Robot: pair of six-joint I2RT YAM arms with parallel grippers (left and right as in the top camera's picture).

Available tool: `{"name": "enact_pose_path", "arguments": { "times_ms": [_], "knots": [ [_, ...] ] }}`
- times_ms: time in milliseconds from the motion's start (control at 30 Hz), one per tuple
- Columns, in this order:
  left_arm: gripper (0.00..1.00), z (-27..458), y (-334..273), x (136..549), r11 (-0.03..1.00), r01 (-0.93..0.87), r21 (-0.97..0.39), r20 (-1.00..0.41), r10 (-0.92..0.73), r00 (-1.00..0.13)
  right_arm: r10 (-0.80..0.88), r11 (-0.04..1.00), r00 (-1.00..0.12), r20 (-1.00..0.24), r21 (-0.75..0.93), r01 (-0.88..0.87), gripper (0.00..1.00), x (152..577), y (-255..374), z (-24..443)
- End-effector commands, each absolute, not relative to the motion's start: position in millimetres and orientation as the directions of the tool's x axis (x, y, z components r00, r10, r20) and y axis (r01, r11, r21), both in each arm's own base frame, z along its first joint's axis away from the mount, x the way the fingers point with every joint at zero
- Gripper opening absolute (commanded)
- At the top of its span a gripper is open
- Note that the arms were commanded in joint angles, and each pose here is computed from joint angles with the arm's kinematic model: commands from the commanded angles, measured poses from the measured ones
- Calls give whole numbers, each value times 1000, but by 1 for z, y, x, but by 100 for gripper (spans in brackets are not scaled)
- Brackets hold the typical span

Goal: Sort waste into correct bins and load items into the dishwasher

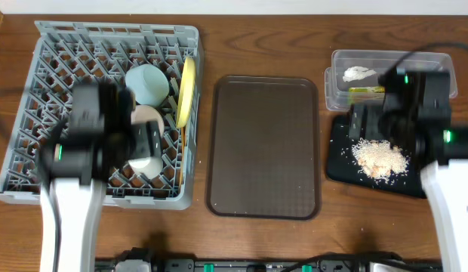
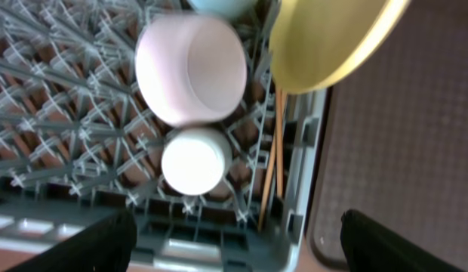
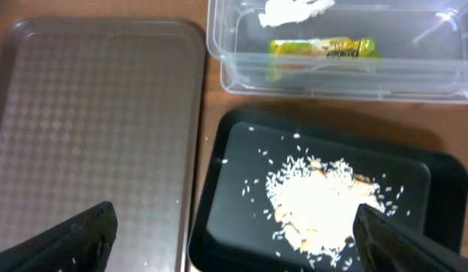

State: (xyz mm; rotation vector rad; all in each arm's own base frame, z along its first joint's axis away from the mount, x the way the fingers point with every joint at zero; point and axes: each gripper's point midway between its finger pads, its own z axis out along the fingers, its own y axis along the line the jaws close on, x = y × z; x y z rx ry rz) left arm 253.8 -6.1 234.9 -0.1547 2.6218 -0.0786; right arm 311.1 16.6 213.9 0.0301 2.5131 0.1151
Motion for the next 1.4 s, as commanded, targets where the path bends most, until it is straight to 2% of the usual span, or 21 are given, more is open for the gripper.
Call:
{"name": "enact_pose_path", "arguments": {
  "times_ms": [0,167,267,633,1133,1233,1367],
  "knots": [
    [88,241,-12,230,996,-9,-90,-611,-62,-789,46,996,-736,-675,83,-13,99,285,17,223],
    [88,238,-12,197,993,-14,-117,-724,-95,-683,50,999,-652,-757,44,25,99,249,5,228],
    [89,241,-12,183,992,-13,-125,-765,-105,-636,49,999,-639,-767,44,24,99,230,4,228],
    [89,240,-12,161,992,-12,-125,-773,-105,-626,46,999,-783,-620,33,32,99,173,3,194],
    [89,240,-12,161,992,-12,-125,-773,-105,-626,45,999,-780,-624,31,32,99,171,2,194],
    [89,240,-12,161,992,-12,-125,-773,-105,-626,45,999,-752,-658,30,33,99,168,2,200],
    [90,240,-12,161,992,-12,-125,-773,-105,-626,44,999,-647,-762,34,27,99,173,1,219]
  ]
}}
